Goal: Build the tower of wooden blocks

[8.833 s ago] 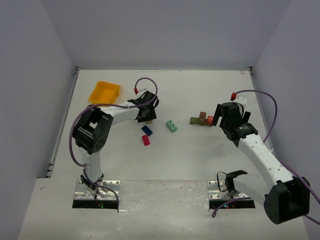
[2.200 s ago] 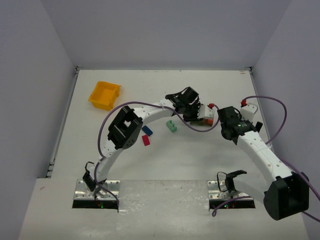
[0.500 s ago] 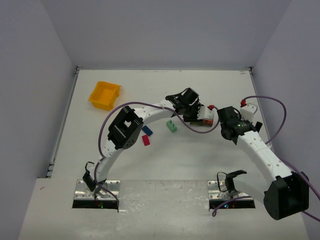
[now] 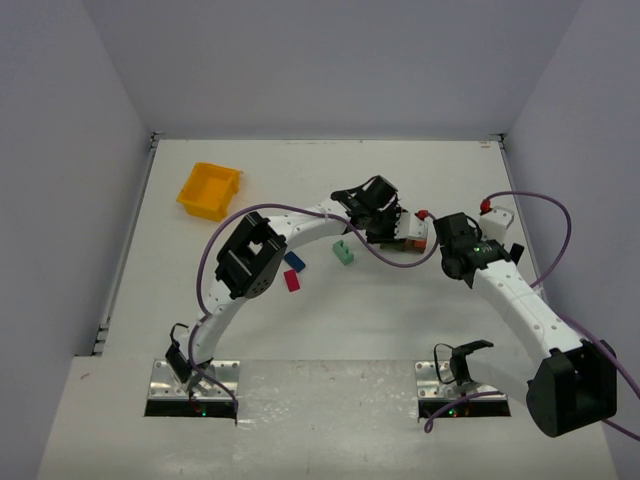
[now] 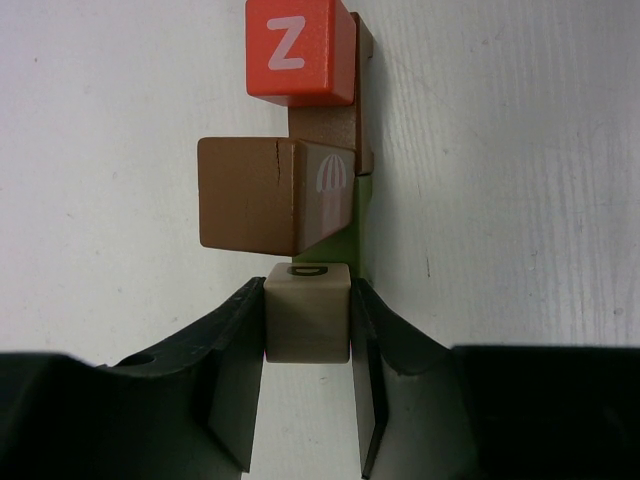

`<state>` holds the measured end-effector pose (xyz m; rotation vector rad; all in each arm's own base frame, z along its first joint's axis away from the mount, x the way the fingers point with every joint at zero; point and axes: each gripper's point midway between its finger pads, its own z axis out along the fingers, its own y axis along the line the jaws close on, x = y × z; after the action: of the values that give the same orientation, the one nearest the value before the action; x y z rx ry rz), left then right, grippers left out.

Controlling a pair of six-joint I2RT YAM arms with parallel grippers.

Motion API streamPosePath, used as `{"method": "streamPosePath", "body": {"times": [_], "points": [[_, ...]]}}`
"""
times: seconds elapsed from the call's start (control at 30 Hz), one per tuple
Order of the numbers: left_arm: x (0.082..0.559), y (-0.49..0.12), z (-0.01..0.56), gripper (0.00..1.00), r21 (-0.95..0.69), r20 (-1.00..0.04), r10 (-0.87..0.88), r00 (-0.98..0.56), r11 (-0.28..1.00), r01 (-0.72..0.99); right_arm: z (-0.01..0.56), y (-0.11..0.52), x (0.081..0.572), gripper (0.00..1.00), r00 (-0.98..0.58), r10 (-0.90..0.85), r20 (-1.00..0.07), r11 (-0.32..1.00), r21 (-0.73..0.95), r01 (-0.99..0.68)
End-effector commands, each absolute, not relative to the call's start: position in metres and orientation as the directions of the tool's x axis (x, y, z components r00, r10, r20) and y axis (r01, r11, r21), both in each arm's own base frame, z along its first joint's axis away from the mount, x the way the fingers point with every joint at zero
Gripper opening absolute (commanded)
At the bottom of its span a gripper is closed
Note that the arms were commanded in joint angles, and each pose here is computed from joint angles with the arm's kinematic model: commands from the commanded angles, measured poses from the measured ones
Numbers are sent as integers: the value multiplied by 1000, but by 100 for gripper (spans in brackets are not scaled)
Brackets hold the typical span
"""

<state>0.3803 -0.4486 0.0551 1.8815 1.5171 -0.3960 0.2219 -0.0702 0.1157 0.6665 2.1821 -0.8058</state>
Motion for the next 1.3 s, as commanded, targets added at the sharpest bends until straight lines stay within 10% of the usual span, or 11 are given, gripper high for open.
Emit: {"method": "streamPosePath", "body": {"times": [0.0, 1.1, 1.27], "points": [[369, -457, 65, 32, 308, -633, 718, 289, -109, 945, 133, -73, 230, 99, -566, 209, -798, 647, -321, 691], [371, -462, 68, 31, 311, -647, 710, 277, -86, 947, 132, -73, 230, 99, -568, 210, -796, 650, -320, 689], [371, -462, 67, 44, 314, -644, 712, 279, -86, 945, 133, -73, 230, 99, -569, 208, -795, 651, -322, 688]]}}
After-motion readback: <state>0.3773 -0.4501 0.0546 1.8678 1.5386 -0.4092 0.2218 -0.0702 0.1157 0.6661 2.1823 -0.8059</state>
